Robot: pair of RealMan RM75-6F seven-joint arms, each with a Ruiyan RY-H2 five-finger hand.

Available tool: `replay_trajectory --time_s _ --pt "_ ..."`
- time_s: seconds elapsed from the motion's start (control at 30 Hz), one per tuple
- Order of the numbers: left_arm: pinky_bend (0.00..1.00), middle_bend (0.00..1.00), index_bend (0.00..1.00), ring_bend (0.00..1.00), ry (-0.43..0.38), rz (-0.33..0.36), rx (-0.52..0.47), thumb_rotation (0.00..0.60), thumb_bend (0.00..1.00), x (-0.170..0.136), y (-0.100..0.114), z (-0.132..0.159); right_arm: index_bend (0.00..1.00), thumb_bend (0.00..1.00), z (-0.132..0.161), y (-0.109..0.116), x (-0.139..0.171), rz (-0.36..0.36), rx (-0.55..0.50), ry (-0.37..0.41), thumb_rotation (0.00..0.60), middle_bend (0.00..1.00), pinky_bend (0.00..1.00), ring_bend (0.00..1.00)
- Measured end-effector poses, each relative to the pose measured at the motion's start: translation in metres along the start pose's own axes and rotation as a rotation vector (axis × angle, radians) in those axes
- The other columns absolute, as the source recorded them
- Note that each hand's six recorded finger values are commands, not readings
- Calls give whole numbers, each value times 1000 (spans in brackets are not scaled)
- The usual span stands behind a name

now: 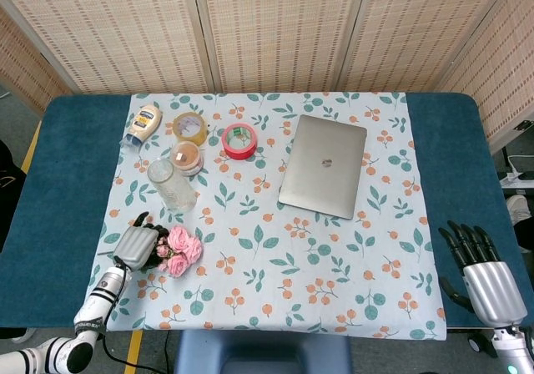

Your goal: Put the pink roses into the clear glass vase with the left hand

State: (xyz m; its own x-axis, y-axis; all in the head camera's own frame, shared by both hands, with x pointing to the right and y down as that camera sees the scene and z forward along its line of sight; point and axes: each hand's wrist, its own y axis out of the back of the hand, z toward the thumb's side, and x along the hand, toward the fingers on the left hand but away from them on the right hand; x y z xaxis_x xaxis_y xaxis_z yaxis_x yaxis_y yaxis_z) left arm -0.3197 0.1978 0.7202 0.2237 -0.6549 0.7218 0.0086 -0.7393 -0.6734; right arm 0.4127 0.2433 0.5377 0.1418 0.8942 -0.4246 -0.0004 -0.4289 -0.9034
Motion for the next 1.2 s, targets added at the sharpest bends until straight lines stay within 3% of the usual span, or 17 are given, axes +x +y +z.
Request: replay_trajectory --time_s 0.2,0.4,0.6,0.73,0.83,0.97,1.2 --pt "183 630 639 534 -33 133 -170 600 563 -4 13 -2 0 236 0 -1 0 4 1 -2 600 0 0 0" --pt "172 626 631 530 -110 352 -451 600 556 -23 55 -12 0 236 -2 0 0 8 -4 -6 600 0 0 0" --pt "164 629 631 532 -228 589 -849 600 556 -49 115 -37 0 236 -1 -3 -1 20 2 -11 600 0 0 0" --pt "163 634 634 532 -364 763 -1112 600 554 -58 171 -51 0 236 1 -7 -2 38 12 -5 600 0 0 0" --pt "163 639 639 533 -454 868 -1229 600 555 -53 215 -54 0 236 2 -9 -2 45 17 -3 600 0 0 0" --pt "163 641 642 534 -518 915 -1268 600 555 -28 255 -40 0 236 0 -6 -1 35 18 -15 600 0 0 0" --pt "164 642 644 534 -536 933 -1243 600 554 19 281 -8 0 236 -7 -3 -3 20 17 -49 600 0 0 0"
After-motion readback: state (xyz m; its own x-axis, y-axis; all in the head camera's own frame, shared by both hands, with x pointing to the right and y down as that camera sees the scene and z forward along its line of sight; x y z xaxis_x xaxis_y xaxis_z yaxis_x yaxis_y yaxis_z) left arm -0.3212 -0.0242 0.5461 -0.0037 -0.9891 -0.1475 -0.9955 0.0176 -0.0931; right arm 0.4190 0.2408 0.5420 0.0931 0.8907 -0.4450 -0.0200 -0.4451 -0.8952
